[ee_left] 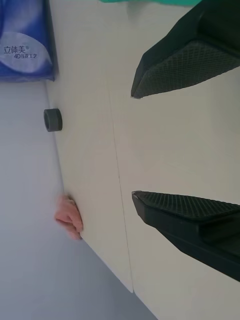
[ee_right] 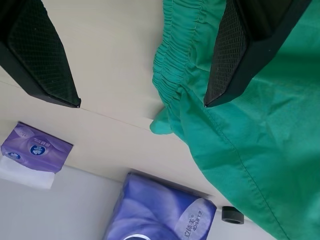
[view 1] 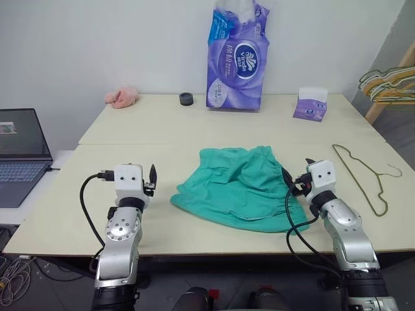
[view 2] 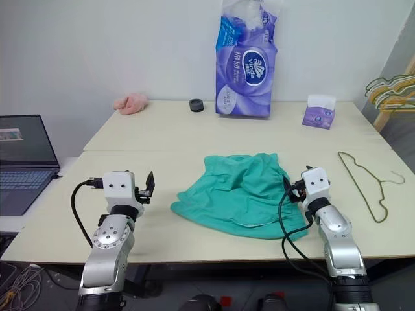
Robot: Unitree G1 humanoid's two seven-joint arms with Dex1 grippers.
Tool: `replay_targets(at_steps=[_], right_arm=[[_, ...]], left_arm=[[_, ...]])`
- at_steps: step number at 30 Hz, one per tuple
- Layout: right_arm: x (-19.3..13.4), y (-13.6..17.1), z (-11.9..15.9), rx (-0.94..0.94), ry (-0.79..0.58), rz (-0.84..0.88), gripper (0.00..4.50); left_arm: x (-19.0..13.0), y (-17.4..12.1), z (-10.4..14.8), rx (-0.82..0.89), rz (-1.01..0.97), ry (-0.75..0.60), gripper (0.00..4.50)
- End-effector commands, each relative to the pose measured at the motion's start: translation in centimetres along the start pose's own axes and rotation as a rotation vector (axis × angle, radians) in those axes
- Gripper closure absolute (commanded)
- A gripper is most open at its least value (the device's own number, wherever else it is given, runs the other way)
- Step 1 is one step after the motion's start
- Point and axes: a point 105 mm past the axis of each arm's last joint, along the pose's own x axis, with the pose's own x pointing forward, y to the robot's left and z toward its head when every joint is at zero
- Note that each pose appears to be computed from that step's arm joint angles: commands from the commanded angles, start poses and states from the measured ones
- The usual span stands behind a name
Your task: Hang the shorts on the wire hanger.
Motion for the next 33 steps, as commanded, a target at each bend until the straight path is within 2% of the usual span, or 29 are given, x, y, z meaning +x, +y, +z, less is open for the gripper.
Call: replay_targets(at_steps=[1, 30, 33], right_arm=[[0.1, -0.2, 1.6, -0.021, -0.055, -0.003, 0.29], [-0.3, -0.4, 1.5, -0.027, -0.05, -0.002, 0.29], [-0.4, -0.3, 1.6, -0.027, -0.05, 0.002, 0.29]], left_arm=[[0.1, 0.0, 1.8, 0.002, -0.005, -0.072, 1.38], [0.3, -0.5, 1.7, -0.027, -0.025, -0.065, 1.38], [-0.2, -1.7, 2.0, -0.095, -0.136, -0.083, 1.38]])
